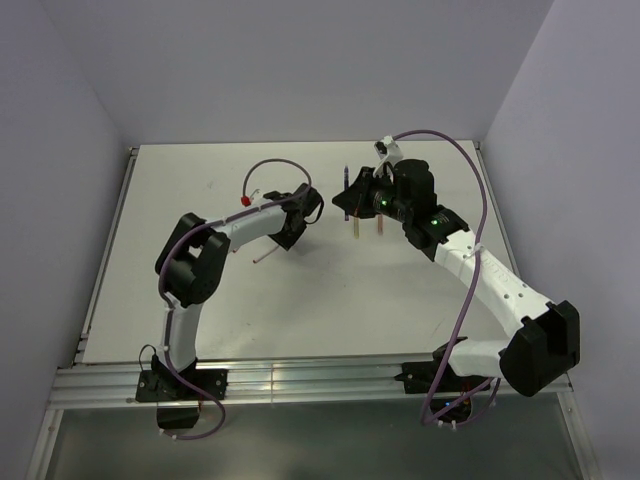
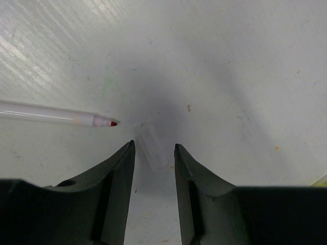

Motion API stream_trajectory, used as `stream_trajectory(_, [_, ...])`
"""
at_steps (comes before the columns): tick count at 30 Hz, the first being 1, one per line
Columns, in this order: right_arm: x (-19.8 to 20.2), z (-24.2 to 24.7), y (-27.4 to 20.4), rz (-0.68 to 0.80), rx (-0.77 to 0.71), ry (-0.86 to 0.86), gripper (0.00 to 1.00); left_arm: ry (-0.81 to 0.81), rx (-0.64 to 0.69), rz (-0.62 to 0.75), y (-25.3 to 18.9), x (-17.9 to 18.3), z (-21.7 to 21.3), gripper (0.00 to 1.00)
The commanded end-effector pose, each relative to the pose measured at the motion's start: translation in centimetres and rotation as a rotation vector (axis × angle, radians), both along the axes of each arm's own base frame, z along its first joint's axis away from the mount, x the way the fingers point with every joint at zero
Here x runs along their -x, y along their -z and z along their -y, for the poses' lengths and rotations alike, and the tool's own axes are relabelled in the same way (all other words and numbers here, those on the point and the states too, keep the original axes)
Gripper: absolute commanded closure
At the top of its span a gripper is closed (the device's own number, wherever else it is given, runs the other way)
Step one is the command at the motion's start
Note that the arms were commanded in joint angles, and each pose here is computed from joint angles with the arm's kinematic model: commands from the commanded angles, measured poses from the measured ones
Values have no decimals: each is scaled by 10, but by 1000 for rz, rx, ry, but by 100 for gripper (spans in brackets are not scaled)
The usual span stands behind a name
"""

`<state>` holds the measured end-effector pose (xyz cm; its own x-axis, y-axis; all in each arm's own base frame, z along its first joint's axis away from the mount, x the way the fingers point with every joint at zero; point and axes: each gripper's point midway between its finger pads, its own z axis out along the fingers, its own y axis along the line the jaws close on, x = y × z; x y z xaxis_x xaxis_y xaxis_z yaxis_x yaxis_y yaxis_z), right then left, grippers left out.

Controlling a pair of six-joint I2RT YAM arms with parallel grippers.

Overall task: Insert the pens into the pen caps
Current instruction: Move the pen cap to the center of the board.

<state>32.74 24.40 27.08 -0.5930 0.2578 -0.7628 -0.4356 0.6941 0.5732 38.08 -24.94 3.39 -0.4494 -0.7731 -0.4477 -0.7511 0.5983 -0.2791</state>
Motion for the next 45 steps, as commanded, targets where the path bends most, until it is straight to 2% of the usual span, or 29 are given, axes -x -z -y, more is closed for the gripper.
stream_trajectory(1, [-1, 4, -16, 58, -25, 11, 100, -6, 1, 25, -9, -9, 8, 59])
stream_trajectory(13, [2, -1, -14, 52, -27, -20, 100, 7, -25, -22, 7, -9, 10, 60])
stream_trajectory(23, [4, -4, -14, 49, -38, -44, 100, 19, -63, -68, 20, -2, 4, 66])
stream_trajectory(32, [8, -7, -18, 52, -51, -68, 100, 40, -78, -105, 33, 4, 2, 84])
stream_trajectory(35, [8, -7, -17, 50, -52, -68, 100, 45, -74, -112, 37, 8, 1, 99])
stream_trajectory(45, [7, -7, -16, 48, -48, -70, 100, 92, -71, -108, 35, 18, -1, 100])
